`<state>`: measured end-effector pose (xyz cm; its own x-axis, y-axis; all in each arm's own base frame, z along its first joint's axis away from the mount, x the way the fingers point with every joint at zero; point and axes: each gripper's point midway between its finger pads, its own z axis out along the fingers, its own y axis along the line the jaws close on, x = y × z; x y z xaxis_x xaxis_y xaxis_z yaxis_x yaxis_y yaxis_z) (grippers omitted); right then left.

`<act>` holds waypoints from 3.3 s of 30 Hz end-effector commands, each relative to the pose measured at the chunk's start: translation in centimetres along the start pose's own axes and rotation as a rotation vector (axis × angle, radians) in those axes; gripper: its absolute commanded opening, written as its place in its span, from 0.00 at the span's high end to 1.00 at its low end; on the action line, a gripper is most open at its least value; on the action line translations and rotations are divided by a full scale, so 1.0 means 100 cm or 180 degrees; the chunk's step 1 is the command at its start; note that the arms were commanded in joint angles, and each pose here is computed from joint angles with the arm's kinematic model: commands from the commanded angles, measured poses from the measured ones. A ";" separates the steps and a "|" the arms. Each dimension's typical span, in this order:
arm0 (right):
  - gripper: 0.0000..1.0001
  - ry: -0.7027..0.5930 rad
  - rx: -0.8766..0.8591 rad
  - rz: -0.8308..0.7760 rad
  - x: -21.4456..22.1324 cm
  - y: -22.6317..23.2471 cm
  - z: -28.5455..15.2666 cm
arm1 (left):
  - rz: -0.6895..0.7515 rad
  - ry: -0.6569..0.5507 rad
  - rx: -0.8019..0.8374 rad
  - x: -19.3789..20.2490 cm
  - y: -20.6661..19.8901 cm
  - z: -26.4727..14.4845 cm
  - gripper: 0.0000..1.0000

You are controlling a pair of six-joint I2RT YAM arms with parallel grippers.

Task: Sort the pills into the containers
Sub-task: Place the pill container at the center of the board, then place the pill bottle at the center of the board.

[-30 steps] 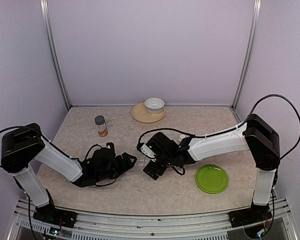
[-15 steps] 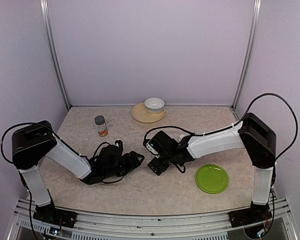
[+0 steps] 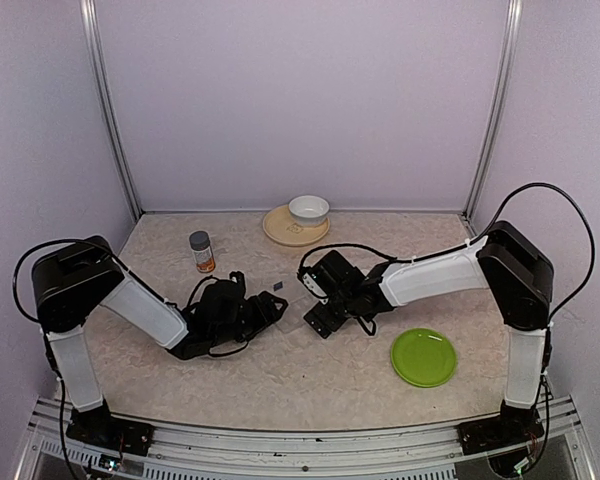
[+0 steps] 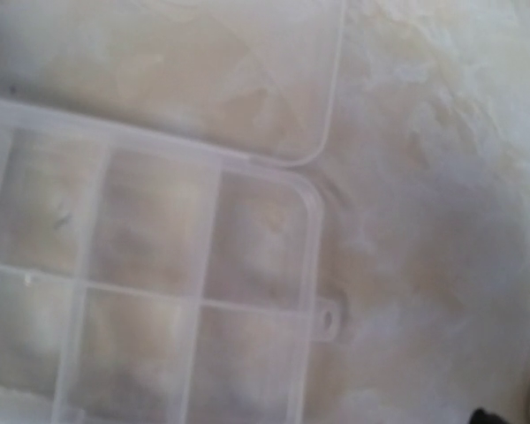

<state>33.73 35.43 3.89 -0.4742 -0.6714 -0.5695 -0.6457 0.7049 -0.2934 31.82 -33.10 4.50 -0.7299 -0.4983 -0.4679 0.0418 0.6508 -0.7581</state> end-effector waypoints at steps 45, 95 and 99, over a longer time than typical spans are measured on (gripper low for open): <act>0.00 -0.0290 -0.0035 0.0096 -0.066 0.044 -0.005 | 0.0316 -0.0953 -0.0183 -0.097 0.002 -0.118 0.02; 0.00 -0.1033 0.0127 0.1709 0.030 -0.107 -0.143 | 0.1449 -0.0164 -0.0067 -0.155 -0.075 -0.063 0.01; 0.01 -0.0913 0.0210 0.1713 0.032 -0.113 -0.117 | 0.1667 0.0005 -0.0085 -0.126 -0.086 -0.057 0.01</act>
<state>30.31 23.24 15.21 -0.5395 -0.1298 -0.8319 -0.3662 0.9259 0.0931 37.72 -27.14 19.30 -0.6345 -0.1599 -0.7562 0.3241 0.8331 -0.4482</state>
